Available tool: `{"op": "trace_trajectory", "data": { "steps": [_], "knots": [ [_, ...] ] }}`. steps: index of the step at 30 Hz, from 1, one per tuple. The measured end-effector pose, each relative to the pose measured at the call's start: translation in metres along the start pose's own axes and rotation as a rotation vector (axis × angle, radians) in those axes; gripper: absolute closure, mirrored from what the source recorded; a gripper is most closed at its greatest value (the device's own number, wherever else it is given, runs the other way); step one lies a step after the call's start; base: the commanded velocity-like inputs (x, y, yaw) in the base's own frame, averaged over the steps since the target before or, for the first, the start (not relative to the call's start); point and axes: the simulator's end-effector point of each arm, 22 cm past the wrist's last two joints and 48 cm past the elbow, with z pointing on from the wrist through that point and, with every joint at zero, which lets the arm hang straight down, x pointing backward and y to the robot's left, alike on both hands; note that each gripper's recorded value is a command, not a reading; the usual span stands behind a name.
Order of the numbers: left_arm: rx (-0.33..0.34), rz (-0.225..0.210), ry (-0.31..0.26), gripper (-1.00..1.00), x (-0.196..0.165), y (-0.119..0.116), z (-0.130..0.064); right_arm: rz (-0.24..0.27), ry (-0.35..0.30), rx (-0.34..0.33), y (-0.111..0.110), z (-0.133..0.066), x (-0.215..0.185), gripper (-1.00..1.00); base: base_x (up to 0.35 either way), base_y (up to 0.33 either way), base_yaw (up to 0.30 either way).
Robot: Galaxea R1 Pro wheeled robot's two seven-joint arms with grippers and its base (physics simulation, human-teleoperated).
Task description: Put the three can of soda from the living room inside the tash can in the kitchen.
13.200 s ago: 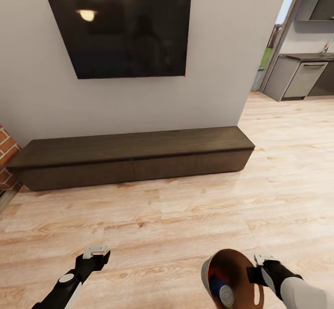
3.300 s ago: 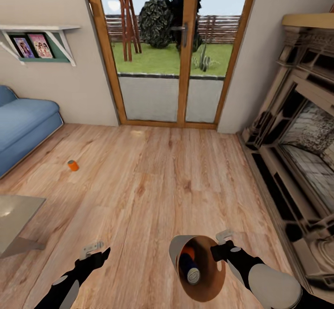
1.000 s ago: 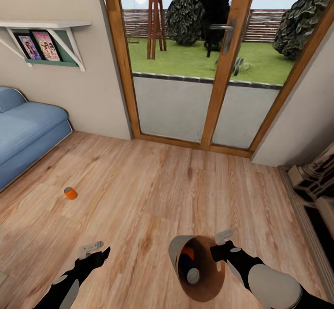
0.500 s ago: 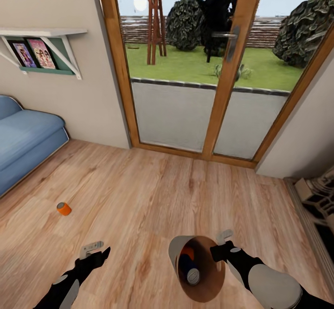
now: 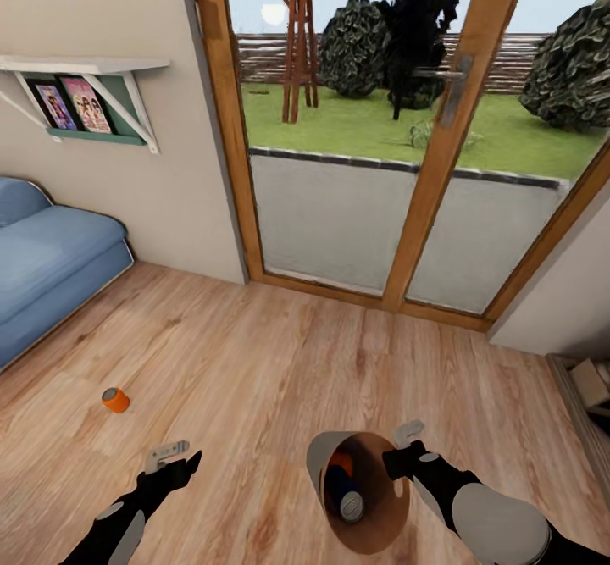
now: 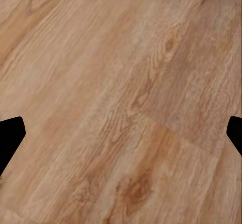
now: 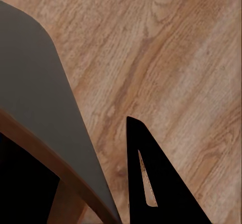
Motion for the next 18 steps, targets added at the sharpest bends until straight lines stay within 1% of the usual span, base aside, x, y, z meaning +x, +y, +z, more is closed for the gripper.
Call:
{"op": "trace_trajectory", "data": {
  "steps": [6,10,18],
  "knots": [
    [0.001,0.0,-0.004,-1.0,-0.002,-0.0005,-0.0005,-0.001,-0.003,0.0,-0.0001,-0.0009,-0.0017,1.0,0.222,-0.075,0.248],
    [0.001,0.002,-0.018,-1.0,-0.0039,-0.0011,-0.0009,-0.001,-0.006,0.002,-0.0009,-0.0017,-0.003,1.0,0.19,-0.085,0.252],
    [0.002,0.004,-0.029,-1.0,-0.0083,-0.0012,-0.0017,-0.001,-0.011,0.004,-0.0016,-0.0031,-0.0055,1.0,0.192,-0.111,0.253]
  ]
}}
